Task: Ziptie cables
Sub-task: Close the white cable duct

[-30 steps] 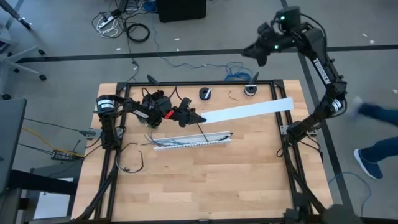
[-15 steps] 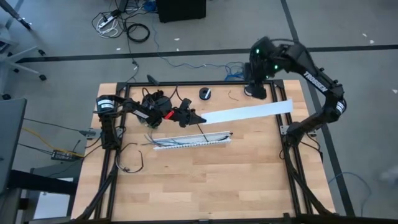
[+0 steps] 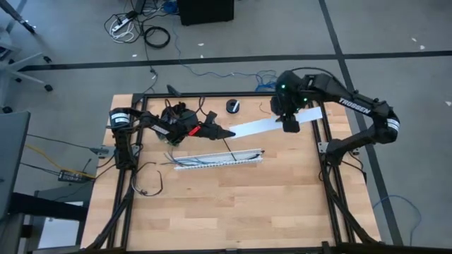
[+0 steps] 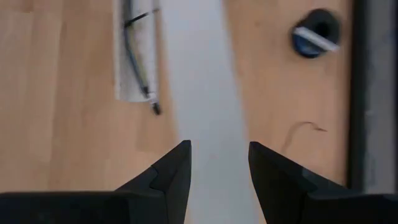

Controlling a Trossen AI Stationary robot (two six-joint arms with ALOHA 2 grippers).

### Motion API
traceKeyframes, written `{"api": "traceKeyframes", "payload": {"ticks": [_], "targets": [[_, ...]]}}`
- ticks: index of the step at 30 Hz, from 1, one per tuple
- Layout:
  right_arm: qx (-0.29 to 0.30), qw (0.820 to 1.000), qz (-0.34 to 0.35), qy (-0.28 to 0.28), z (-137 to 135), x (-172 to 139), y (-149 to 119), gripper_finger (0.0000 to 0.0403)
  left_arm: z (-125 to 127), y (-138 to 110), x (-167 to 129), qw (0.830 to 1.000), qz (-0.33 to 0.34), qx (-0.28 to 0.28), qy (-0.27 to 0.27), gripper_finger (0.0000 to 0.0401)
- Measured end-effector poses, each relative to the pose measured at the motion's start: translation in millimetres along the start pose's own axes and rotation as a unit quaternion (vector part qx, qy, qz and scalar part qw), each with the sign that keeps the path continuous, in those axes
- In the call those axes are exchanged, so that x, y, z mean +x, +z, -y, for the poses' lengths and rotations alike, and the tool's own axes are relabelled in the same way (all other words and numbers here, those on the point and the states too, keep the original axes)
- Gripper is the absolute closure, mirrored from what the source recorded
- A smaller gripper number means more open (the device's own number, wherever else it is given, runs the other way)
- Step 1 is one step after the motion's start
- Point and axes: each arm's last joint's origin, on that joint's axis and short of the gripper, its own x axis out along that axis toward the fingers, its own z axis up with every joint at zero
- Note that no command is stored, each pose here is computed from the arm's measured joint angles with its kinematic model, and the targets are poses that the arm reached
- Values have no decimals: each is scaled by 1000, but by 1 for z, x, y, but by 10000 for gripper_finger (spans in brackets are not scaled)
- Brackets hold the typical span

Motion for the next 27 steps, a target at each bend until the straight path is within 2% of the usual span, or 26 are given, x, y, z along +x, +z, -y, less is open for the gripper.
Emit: {"api": "traceKeyframes", "payload": {"ticks": [3,9,15,19,23,27], "targets": [[-16,1000,1,20,-7,16,3,248,-3,-1,0,1000,-5,-9,15,401],[-20,1000,-6,7,-17,31,5,226,-3,-1,0,1000,1,-17,19,401],[-43,998,-19,-32,-25,33,10,158,-3,-1,0,1000,6,-15,20,401],[-45,997,9,-56,-30,33,19,109,-3,-1,0,1000,6,-12,20,401],[-17,998,28,-51,-37,33,24,75,-3,-1,0,1000,5,-8,19,401],[3,999,14,-35,-47,39,22,53,-3,-2,0,1000,4,-8,19,401]]}}
